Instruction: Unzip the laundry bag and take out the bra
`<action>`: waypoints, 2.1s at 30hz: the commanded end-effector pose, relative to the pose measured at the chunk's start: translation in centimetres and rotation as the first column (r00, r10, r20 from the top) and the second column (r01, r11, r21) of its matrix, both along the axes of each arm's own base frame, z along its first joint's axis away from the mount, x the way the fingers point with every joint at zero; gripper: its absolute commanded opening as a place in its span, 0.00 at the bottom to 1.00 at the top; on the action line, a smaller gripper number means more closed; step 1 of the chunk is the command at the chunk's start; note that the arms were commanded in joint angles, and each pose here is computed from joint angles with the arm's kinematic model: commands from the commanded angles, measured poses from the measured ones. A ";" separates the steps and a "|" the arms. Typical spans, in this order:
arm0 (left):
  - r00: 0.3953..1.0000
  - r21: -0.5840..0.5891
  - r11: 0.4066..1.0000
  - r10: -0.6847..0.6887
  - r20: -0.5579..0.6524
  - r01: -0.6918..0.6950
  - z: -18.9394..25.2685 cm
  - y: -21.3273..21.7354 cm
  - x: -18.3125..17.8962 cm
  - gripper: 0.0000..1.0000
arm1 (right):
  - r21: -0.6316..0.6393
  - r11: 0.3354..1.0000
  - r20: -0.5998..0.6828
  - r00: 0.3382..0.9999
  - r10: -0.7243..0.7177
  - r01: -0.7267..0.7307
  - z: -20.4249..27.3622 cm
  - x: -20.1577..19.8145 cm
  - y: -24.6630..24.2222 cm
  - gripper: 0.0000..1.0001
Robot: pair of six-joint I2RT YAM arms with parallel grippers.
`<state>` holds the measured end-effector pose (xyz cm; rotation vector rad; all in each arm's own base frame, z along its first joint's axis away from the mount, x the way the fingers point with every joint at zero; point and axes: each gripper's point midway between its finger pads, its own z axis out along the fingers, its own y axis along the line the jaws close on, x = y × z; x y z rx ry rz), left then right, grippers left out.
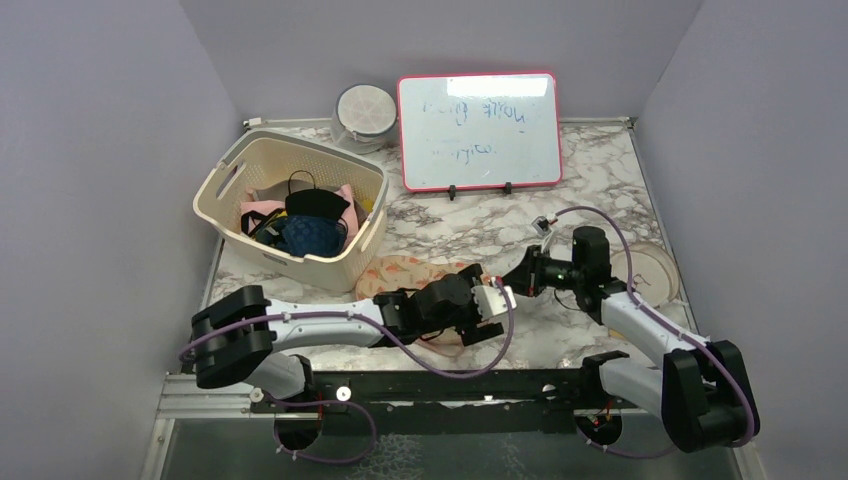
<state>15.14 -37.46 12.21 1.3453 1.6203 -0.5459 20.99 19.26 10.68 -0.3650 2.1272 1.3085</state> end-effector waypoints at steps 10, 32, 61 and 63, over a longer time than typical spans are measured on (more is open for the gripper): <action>0.975 0.075 0.973 0.216 0.045 -0.219 -0.9 -0.6 3.5 0.28 | 0.019 0.999 0.033 0.999 0.038 -0.039 0.5 -0.7 0.4 0.01; 0.994 0.062 0.995 -0.078 0.075 0.074 1.4 0.2 -1.5 0.00 | 0.081 0.994 0.030 0.997 0.068 -0.070 1.3 3.0 1.9 0.01; 0.976 -0.018 0.990 0.141 0.164 -0.140 4.7 3.3 1.6 0.00 | -0.078 0.995 -0.010 0.998 -0.055 0.055 0.1 4.7 2.2 0.37; 0.975 -0.032 0.986 0.164 0.150 -0.161 5.0 3.2 2.0 0.00 | -0.100 0.992 0.013 0.997 -0.071 0.072 0.6 4.4 1.7 0.43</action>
